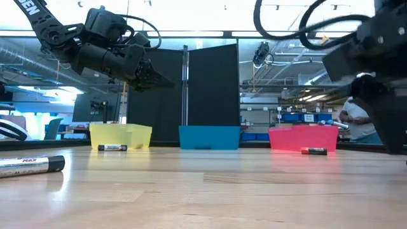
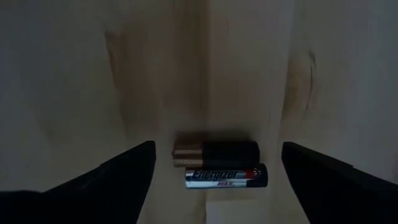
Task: Sort batteries
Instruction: Put the black battery into the yellow bin
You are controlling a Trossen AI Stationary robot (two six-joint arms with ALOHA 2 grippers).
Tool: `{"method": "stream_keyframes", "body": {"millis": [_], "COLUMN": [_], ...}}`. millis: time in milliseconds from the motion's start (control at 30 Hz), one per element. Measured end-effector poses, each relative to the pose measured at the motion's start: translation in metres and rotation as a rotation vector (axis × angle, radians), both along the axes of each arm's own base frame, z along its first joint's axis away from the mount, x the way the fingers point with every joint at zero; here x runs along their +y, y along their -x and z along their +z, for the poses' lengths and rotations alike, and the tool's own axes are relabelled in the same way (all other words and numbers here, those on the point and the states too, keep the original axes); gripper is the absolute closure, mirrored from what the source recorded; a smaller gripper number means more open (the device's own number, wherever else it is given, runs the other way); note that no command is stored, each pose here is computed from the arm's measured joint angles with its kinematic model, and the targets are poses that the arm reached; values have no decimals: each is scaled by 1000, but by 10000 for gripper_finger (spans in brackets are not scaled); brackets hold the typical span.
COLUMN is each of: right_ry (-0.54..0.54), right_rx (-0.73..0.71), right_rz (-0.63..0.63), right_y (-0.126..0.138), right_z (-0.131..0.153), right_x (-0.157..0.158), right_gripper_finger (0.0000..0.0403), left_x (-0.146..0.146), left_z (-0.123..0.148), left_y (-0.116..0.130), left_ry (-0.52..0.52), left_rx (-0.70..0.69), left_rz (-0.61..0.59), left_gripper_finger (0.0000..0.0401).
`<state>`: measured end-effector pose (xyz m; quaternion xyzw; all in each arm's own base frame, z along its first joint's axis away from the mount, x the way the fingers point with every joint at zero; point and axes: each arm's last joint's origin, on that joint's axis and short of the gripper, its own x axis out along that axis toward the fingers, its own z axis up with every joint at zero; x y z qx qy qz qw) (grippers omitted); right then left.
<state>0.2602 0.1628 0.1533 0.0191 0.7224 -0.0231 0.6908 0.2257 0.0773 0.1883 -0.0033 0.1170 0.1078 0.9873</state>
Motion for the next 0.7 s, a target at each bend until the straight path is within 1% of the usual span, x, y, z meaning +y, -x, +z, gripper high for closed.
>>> {"method": "stream_keyframes", "body": {"millis": [233,700], "right_ry": [5,-6], "right_rx": [8,-10], "right_rz": [4,15], "right_y": [4,3], "right_z": [-7,-7], "right_x": [-1,0], "right_gripper_finger": [54,106], "left_x": [0,0], "left_z": [0,0], "left_y": [0,0], "left_ry": [0,24], "left_rx": [1,-4], "left_rz": [0,6], "left_gripper_finger": [391,391]}}
